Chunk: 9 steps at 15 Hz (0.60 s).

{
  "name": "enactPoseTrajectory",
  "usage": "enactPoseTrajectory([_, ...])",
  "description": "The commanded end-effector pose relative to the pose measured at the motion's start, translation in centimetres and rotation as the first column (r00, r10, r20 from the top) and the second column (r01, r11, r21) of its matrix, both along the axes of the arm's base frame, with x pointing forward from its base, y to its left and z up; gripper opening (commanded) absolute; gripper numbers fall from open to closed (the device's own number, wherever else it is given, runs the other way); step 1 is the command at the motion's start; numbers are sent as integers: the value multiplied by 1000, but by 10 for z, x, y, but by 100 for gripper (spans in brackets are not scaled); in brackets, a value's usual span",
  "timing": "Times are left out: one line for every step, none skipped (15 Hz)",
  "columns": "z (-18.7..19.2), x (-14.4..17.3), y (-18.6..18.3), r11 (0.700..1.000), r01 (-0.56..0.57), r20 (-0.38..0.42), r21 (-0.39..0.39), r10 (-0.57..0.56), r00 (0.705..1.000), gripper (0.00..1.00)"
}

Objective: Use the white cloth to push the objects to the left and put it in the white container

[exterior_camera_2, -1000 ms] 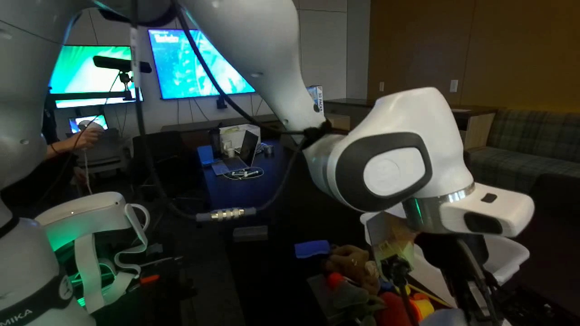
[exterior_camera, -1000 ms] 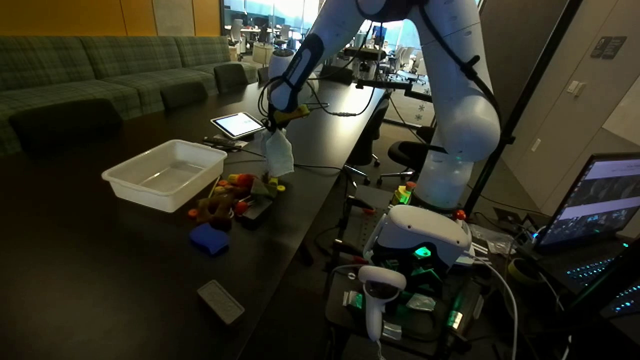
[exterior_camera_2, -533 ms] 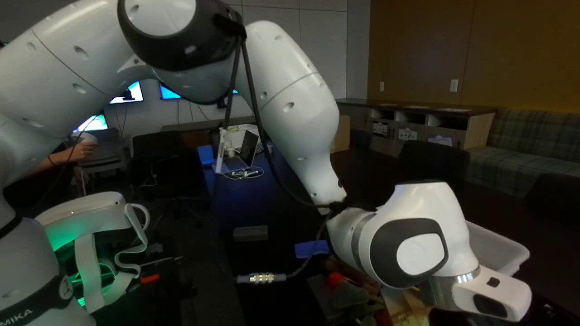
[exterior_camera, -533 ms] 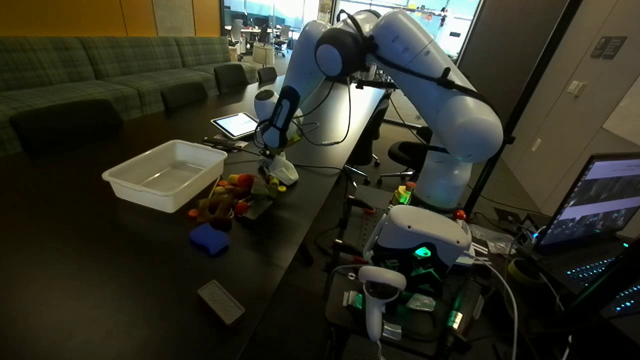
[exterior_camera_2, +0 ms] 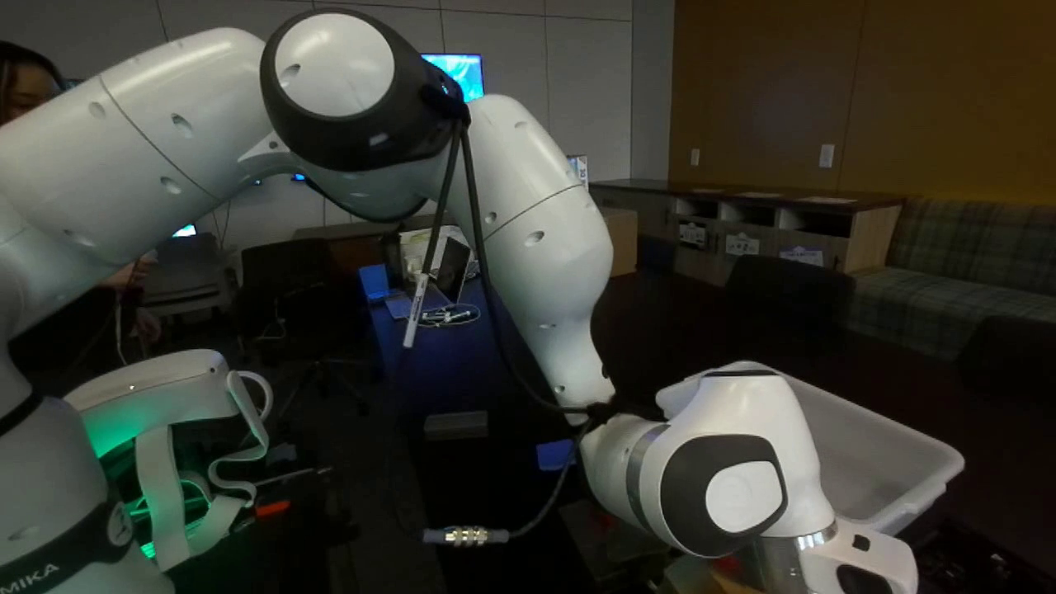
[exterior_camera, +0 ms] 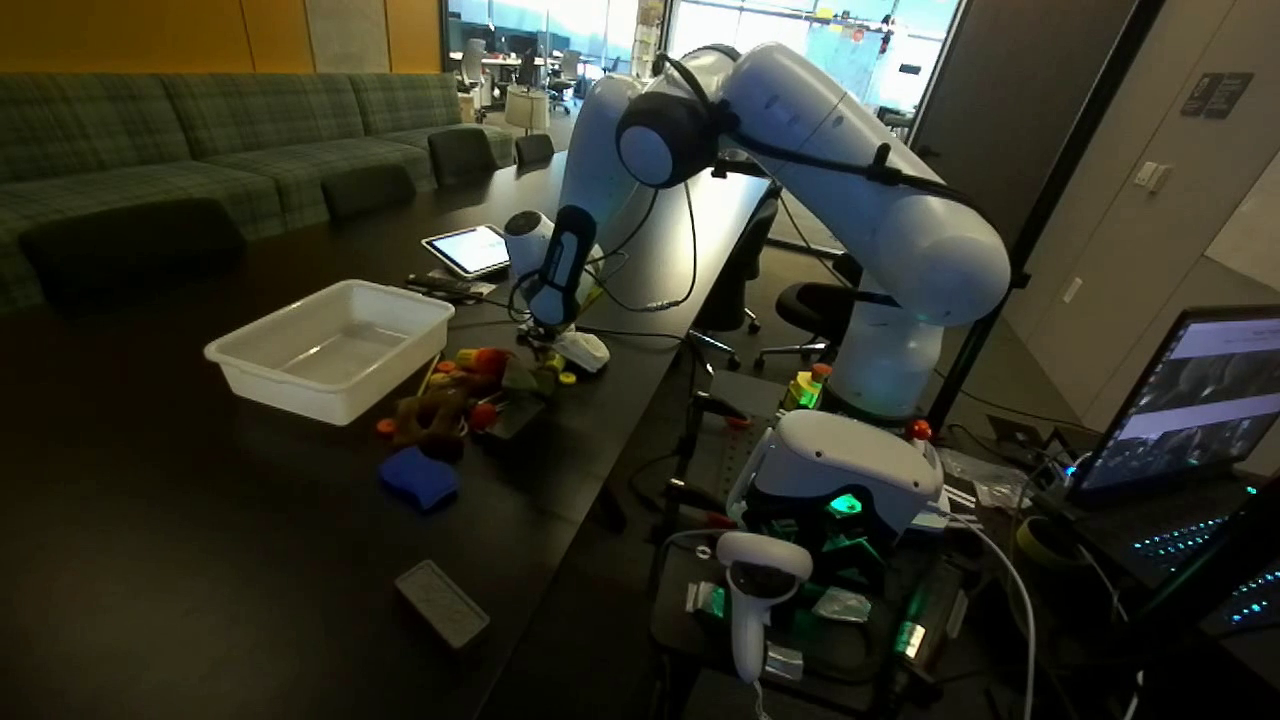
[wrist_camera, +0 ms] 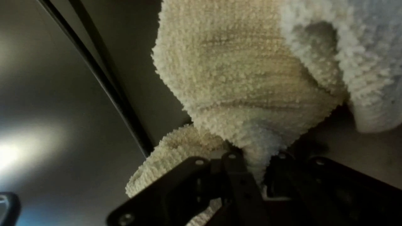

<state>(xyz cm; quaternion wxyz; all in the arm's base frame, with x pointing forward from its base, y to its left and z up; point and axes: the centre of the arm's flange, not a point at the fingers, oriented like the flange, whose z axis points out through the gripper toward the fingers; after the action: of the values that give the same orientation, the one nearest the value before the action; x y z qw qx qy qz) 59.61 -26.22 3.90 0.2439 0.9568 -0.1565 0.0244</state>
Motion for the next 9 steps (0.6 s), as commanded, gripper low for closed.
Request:
enactPoseTrajectory([-4,-16,1,994,-81,-80,-78,75,994,7])
enactPoseTrajectory([-5,-19,1,992,-91,-97,-92,82,992,7])
enactPoseTrajectory([-6,-24,2,990,-100,-119,-102,88,989,7])
enactPoseTrajectory([-8,-28,4,988,-107,-135,-115,91,987,7])
enactPoseTrajectory([-9,-33,8,986,-114,-158,-119,95,983,7])
enactPoseTrajectory([-10,-38,13,985,-119,-176,-125,96,980,7])
enactPoseTrajectory([-11,-42,19,984,-121,-193,-131,95,977,7])
enactPoseTrajectory([-11,-46,25,985,-121,-214,-127,92,973,7])
enactPoseTrajectory([-11,-49,32,986,-114,-227,-124,84,970,7])
